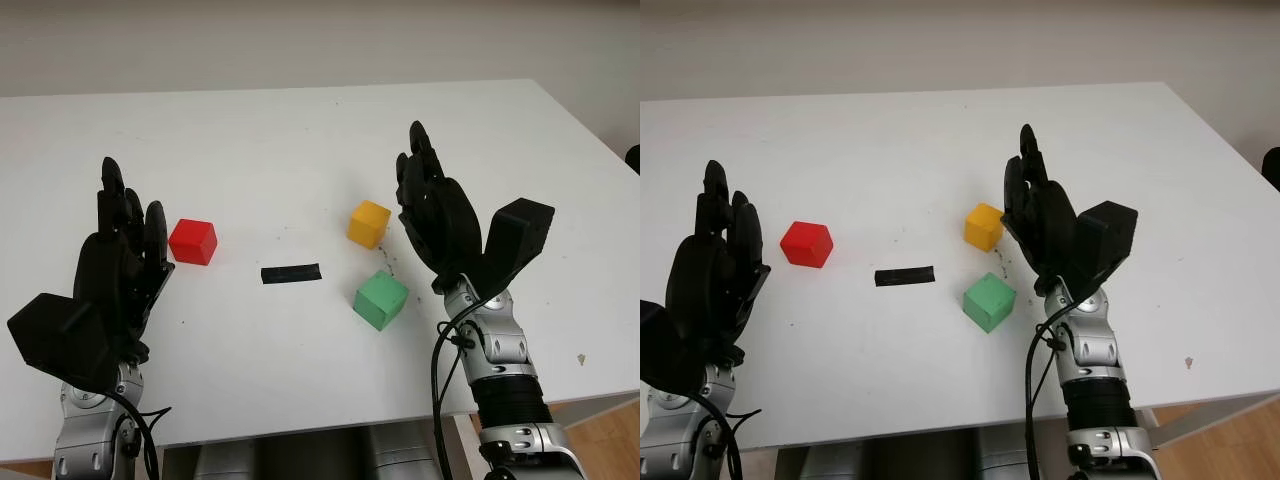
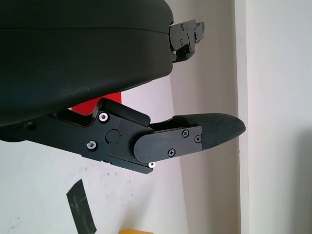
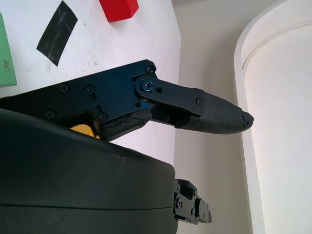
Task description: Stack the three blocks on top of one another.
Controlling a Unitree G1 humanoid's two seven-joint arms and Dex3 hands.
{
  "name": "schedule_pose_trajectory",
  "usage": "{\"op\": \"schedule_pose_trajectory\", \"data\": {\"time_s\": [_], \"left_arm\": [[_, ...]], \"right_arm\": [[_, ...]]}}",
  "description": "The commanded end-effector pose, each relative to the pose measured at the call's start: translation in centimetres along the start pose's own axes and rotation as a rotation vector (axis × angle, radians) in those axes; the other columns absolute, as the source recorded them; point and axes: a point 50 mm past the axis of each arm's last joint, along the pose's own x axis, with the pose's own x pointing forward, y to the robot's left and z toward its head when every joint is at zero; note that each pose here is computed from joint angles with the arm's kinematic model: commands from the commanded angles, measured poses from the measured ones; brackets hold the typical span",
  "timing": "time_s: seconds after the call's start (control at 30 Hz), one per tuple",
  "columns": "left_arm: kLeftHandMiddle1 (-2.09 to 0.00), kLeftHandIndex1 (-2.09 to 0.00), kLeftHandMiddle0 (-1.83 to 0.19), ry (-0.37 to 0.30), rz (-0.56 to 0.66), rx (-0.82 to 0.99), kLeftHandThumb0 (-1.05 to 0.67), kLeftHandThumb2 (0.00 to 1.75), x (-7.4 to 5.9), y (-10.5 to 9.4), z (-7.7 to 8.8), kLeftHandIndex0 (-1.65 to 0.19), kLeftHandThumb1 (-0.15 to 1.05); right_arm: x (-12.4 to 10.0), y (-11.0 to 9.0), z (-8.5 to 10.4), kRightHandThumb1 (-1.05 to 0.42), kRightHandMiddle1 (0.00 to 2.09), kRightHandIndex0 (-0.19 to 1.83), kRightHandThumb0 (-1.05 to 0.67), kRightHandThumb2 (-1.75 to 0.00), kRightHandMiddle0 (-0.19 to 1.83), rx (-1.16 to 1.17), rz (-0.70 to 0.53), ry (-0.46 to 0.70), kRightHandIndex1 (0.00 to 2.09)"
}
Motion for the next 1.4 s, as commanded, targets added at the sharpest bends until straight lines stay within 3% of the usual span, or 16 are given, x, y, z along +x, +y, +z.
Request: {"op": "schedule_pose_trajectory", "data": {"time_s": [0.0,0.3,0.53,0.77,0.83,1.0,1.17,1.27,1.37], "left_arm": [[-0.02,-0.03,0.19,-0.013,-0.007,0.003,-0.7,0.58,-0.4,-0.1,0.3,0.19,1.05],[-0.04,-0.03,0.19,-0.003,-0.009,0.003,-0.7,0.59,-0.2,-0.5,0.2,0.18,1.05],[-0.06,-0.06,0.14,-0.043,0.005,0.035,-0.66,0.55,-0.2,0.4,1.0,0.14,1.05],[-0.13,-0.17,-0.15,-0.111,-0.014,0.323,-0.69,0.27,1.2,2.8,3.5,-0.11,1.05],[-0.14,-0.22,-0.3,-0.126,-0.036,0.361,-0.61,0.14,1.5,3.2,4.0,-0.22,1.04],[-0.22,-0.36,-0.56,-0.139,-0.092,0.502,-0.41,0.04,2.9,4.3,5.5,-0.48,0.95],[-0.15,-0.34,-0.49,-0.112,-0.216,0.795,-0.4,0.04,4.4,5.1,6.7,-0.42,0.89],[-0.07,-0.25,-0.4,-0.051,-0.3,0.951,-0.48,0.05,5.6,5.2,7.2,-0.37,0.85],[-0.04,-0.19,-0.34,-0.049,-0.386,1.131,-0.55,0.05,6.4,4.9,7.3,-0.35,0.85]], "right_arm": [[-0.1,0.1,0.7,-1.05,0.0,-0.19,-0.79,-0.69,-0.19,-0.012,0.006,-0.027,0.0],[0.0,0.1,0.5,-1.05,0.0,-0.19,-0.8,-0.68,-0.19,0.006,0.001,0.0,0.0],[-0.3,-0.2,0.6,-1.05,0.0,-0.19,-0.79,-0.68,-0.19,0.004,0.007,-0.02,0.0],[0.3,-1.2,2.0,-1.05,0.01,-0.19,-0.8,-0.65,-0.19,0.013,0.027,-0.069,0.0],[0.5,-1.4,2.4,-1.05,0.02,-0.19,-0.8,-0.63,-0.18,0.0,0.035,-0.068,0.0],[1.1,-1.5,3.1,-1.05,0.03,-0.19,-0.81,-0.62,-0.18,0.0,0.055,-0.056,0.01],[1.4,-1.5,3.4,-1.05,0.03,-0.19,-0.8,-0.62,-0.19,0.008,0.066,-0.05,0.01],[1.5,-1.5,3.3,-1.05,0.0,-0.19,-0.79,-0.65,-0.19,0.03,0.071,-0.047,0.0],[1.5,-1.5,3.4,-1.05,0.0,-0.19,-0.77,-0.68,-0.19,0.039,0.073,-0.051,0.0]]}}
